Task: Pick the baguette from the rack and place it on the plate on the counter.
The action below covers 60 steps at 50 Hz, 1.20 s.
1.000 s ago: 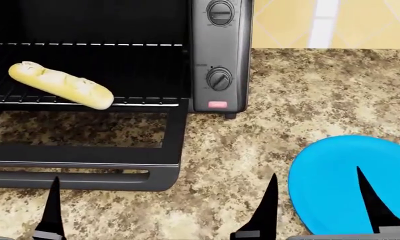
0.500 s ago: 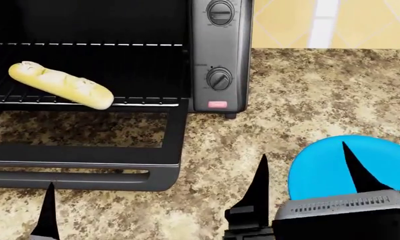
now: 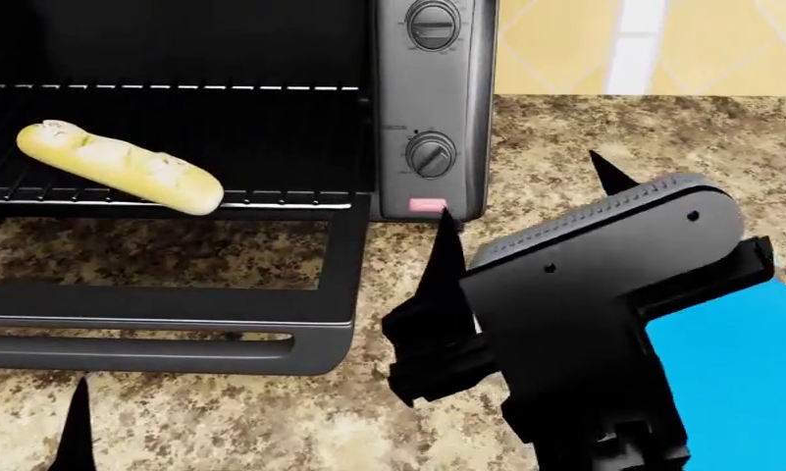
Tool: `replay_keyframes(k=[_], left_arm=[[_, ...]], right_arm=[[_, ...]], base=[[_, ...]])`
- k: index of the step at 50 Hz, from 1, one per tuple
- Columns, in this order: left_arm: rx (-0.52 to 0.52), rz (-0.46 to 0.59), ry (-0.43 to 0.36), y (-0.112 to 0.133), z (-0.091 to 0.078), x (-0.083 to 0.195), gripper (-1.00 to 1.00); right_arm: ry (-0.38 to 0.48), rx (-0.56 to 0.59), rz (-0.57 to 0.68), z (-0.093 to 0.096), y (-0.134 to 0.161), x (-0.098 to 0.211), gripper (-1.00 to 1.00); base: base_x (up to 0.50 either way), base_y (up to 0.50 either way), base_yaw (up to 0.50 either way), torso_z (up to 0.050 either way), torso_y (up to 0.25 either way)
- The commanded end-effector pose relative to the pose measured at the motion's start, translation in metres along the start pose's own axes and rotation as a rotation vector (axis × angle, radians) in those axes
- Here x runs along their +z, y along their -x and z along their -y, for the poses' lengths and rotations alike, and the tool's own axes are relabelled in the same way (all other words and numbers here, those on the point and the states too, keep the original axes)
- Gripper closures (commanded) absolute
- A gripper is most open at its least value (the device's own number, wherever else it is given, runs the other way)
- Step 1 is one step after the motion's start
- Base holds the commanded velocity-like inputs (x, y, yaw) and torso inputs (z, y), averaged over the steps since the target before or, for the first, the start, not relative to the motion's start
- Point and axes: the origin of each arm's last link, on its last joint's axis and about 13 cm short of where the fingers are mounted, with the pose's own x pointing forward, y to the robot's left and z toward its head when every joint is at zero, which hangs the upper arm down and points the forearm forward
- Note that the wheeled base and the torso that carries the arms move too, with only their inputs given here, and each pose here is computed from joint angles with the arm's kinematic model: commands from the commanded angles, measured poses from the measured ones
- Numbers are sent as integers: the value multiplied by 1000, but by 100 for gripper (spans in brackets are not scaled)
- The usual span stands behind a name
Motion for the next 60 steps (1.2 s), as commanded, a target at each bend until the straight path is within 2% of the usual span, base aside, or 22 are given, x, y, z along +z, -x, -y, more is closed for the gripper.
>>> replay_keyframes(k=[1, 5, 13, 17, 19, 31, 36, 37, 47, 60], left_arm=[[12, -12, 1, 3, -2, -3, -100], [12, -15, 2, 4, -2, -3, -100], [12, -17, -2, 4, -1, -4, -100], [11, -17, -2, 4, -2, -3, -100], [10, -18, -3, 4, -2, -3, -100], [8, -27, -12, 2, -1, -5, -100], [8, -28, -10, 2, -2, -5, -100], [8, -28, -10, 2, -2, -4, -100], [1, -30, -12, 2, -2, -2, -100], [-3, -36, -16, 3, -3, -2, -100]], right_arm=[[32, 88, -4, 4, -10, 25, -100], [48, 117, 12, 3, -17, 31, -100], [-10, 220, 20, 6, -32, 41, -100], [-5, 251, 17, 7, -40, 43, -100], [-43, 279, 23, 8, -42, 46, -100], [-106, 401, 10, 11, -63, 62, -100], [-98, 422, 16, 10, -73, 68, -100], [-126, 441, 13, 10, -75, 68, -100], [-142, 489, 12, 11, -90, 77, -100], [-217, 580, -30, 7, -108, 76, -100]], base=[[0, 0, 0, 0, 0], [0, 0, 0, 0, 0], [0, 0, 0, 0, 0], [0, 0, 0, 0, 0], [0, 0, 0, 0, 0], [0, 0, 0, 0, 0], [0, 0, 0, 0, 0], [0, 0, 0, 0, 0], [0, 0, 0, 0, 0], [0, 0, 0, 0, 0]])
